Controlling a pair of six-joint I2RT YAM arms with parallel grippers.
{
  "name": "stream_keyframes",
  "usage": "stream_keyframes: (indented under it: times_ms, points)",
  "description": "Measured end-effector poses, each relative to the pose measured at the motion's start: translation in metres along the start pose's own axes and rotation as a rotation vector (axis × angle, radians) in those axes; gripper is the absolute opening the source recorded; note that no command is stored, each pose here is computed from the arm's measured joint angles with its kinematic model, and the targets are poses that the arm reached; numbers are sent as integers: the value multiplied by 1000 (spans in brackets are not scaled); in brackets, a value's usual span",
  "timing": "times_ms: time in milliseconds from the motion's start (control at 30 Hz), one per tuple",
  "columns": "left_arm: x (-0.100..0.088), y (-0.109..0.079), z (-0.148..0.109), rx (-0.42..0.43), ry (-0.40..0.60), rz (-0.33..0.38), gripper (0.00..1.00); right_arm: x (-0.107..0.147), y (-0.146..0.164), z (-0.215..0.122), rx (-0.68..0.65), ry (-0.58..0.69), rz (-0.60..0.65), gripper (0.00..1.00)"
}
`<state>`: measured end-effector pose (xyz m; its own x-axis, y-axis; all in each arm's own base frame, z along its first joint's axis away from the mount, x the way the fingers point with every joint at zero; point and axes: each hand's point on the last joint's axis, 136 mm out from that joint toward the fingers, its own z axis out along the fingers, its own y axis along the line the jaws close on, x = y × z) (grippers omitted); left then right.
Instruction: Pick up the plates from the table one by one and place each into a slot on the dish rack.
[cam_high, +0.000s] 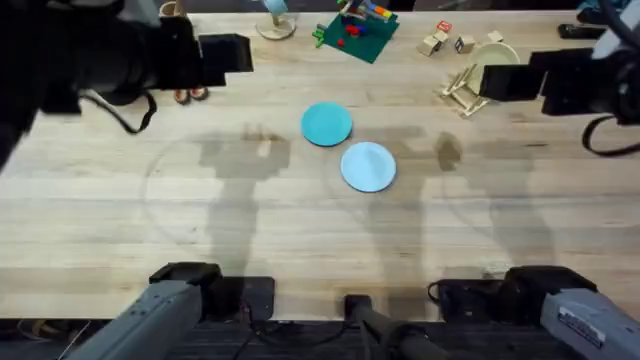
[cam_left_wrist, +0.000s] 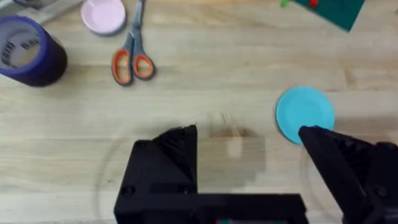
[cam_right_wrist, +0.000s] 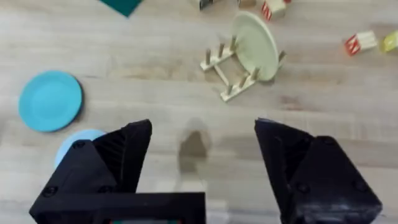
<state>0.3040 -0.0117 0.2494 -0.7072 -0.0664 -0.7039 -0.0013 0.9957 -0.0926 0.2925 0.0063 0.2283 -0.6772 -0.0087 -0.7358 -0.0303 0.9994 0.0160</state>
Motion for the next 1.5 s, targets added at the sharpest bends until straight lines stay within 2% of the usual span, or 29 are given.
stream_keyframes:
  times_ms: [133, 267, 467, 500, 600, 667, 700, 833, 1000, 1267, 1500]
  points:
    - [-1, 0, 16, -1, 69, -4, 993, 3, 0, 11, -1, 81, 2, 996]
    - [4, 1, 26, -2, 106, -7, 993, 3, 0, 16, -1, 99, 3, 996]
    - [5, 1, 28, -3, 115, -7, 992, 2, 0, 15, -1, 96, 3, 996]
    - [5, 1, 28, 0, 115, -12, 912, 2, 0, 15, -1, 96, 3, 996]
    - [6, -3, 28, 22, 117, -13, 433, 2, 0, 15, -1, 96, 3, 995]
    - [6, -11, 28, 68, 121, -14, 103, 2, 0, 15, -1, 97, 3, 996]
    - [6, -14, 28, 87, 123, -12, 68, 2, 0, 15, -1, 96, 3, 996]
    - [11, -39, 33, 235, 159, -5, 41, 2, 0, 15, -1, 97, 3, 996]
    - [24, -67, 51, 428, 253, 6, 41, 2, 0, 15, -1, 97, 3, 996]
    - [36, -96, 86, 661, 331, 7, 42, 2, 0, 15, -1, 97, 3, 996]
    - [43, -108, 124, 783, 356, -10, 42, 2, 0, 15, -1, 96, 3, 996]
